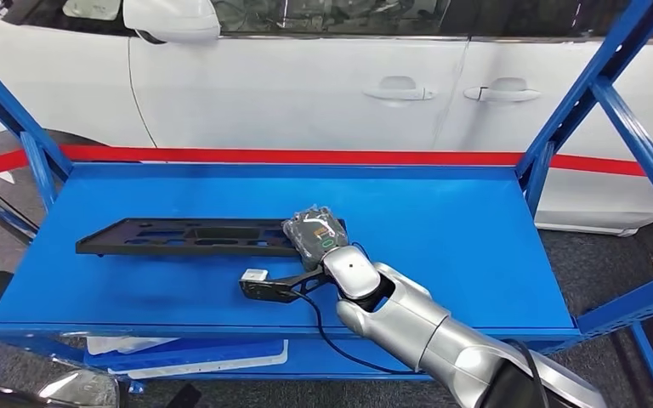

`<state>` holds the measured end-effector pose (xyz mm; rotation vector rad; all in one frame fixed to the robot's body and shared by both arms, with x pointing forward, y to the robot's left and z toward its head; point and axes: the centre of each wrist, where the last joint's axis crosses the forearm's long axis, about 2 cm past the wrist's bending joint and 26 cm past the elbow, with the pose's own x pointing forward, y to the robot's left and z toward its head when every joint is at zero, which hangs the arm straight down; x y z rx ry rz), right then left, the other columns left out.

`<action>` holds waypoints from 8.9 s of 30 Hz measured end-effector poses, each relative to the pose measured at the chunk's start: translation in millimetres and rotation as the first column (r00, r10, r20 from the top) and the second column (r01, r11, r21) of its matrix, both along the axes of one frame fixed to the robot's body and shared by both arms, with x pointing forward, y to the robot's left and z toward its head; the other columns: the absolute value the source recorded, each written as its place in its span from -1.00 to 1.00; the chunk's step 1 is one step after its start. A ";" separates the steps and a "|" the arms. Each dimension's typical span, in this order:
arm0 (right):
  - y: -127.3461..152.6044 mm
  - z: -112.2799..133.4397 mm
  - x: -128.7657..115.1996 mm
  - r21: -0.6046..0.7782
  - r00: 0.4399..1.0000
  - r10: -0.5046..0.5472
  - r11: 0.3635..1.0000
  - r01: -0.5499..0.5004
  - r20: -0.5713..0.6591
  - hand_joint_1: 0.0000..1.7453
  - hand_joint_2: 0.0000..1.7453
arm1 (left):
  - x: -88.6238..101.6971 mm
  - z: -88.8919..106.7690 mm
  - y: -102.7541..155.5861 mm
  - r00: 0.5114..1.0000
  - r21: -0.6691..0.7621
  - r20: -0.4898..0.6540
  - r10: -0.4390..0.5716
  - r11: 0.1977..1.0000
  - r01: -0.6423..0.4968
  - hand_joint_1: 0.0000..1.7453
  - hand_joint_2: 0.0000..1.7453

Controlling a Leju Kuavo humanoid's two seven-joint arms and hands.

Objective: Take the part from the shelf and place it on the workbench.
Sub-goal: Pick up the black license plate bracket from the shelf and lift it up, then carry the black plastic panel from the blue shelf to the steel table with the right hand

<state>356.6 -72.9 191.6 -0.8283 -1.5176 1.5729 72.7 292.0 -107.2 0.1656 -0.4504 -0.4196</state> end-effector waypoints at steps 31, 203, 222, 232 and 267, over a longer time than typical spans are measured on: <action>-6.0 62.8 -27.2 0.325 0.886 -0.082 0.942 -0.080 0.456 1.00 1.00 | -1.3 0.6 -4.6 0.998 0.142 -0.014 0.059 0.988 -0.056 -1.00 1.00; -9.9 93.6 -40.9 0.360 0.837 -0.030 0.911 -0.202 0.546 1.00 1.00 | 0.9 0.6 -5.2 0.998 0.088 -0.032 0.048 0.995 -0.045 -1.00 1.00; -11.2 91.2 -41.7 0.356 0.838 -0.028 0.913 -0.201 0.545 1.00 1.00 | 1.1 0.6 -2.0 0.999 0.096 -0.025 0.048 0.994 -0.046 -1.00 1.00; -10.6 95.0 -42.4 0.358 0.832 -0.026 0.910 -0.210 0.555 1.00 1.00 | -2.7 0.0 -2.5 0.999 0.094 -0.025 0.046 0.995 -0.044 -1.00 1.00; -11.8 97.7 -45.1 0.321 0.808 -0.013 0.921 -0.219 0.589 1.00 1.00 | 1.0 0.7 -1.6 0.999 0.102 -0.007 0.037 0.994 -0.036 -1.00 1.00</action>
